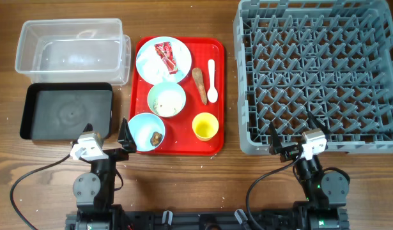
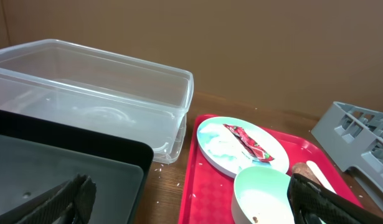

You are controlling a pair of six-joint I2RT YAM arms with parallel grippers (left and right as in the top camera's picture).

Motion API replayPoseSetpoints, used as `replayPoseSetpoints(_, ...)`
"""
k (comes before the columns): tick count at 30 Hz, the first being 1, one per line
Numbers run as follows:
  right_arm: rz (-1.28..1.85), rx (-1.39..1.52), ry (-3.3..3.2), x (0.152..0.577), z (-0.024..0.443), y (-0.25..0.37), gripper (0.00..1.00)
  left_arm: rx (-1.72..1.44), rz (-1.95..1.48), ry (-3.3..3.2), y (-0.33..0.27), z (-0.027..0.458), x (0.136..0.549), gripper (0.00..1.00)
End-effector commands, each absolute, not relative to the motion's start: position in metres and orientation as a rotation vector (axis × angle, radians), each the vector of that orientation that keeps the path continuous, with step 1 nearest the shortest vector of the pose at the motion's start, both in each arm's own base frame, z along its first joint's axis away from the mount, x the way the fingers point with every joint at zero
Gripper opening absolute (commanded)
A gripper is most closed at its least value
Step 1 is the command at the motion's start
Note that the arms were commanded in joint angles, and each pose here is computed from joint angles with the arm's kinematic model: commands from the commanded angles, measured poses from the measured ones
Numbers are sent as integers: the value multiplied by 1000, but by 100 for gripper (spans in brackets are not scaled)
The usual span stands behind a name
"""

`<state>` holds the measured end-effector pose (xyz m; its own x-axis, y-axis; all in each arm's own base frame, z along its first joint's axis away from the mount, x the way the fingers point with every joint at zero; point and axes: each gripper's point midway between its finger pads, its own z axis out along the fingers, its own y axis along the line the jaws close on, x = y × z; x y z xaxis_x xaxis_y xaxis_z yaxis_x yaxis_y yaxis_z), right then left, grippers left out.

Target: Sort waste into correct bins and load items into the dishwasher rack

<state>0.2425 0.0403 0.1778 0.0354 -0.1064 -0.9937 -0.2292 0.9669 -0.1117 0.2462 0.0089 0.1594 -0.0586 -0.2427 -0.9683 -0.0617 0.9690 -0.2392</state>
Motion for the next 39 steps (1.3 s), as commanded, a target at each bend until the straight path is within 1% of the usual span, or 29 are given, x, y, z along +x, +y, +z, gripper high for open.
replayPoseSetpoints(1,113,-279,1535,242,178,44,100,-236,-126,1628,12,157,246,100)
replayPoseSetpoints(39,113,-279,1535,242,178,44,100,-236,-126,1628,12,157,246,100)
